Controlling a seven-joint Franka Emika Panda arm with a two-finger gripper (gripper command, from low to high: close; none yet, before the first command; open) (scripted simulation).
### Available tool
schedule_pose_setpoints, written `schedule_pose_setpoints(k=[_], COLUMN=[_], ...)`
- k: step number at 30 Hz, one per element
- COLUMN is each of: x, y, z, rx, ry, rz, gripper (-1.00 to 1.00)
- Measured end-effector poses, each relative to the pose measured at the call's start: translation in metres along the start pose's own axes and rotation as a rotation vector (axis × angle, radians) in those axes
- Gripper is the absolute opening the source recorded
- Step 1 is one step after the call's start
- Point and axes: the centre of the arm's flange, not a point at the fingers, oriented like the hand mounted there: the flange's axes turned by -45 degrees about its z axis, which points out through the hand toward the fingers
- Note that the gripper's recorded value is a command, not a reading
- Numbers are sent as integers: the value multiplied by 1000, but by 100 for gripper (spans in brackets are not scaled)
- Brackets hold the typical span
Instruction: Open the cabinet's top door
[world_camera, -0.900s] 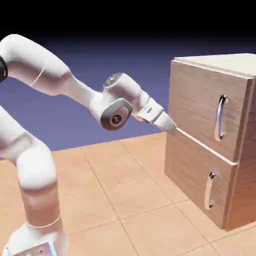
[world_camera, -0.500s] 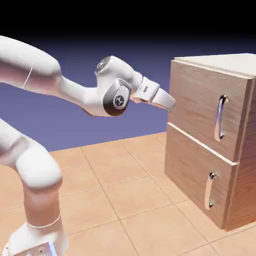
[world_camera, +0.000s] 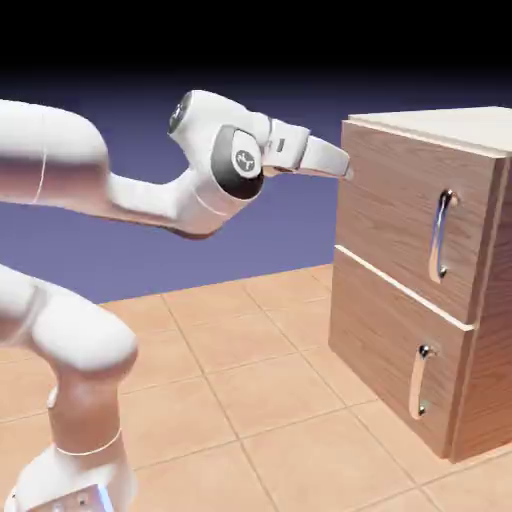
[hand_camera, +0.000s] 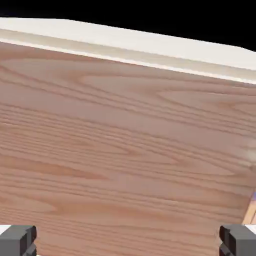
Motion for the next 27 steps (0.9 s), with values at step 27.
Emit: schedule_pose_setpoints(k=[27], x=[-65], y=[97], z=[62], rx=[-60], ry=[299], rz=[110], gripper=[100])
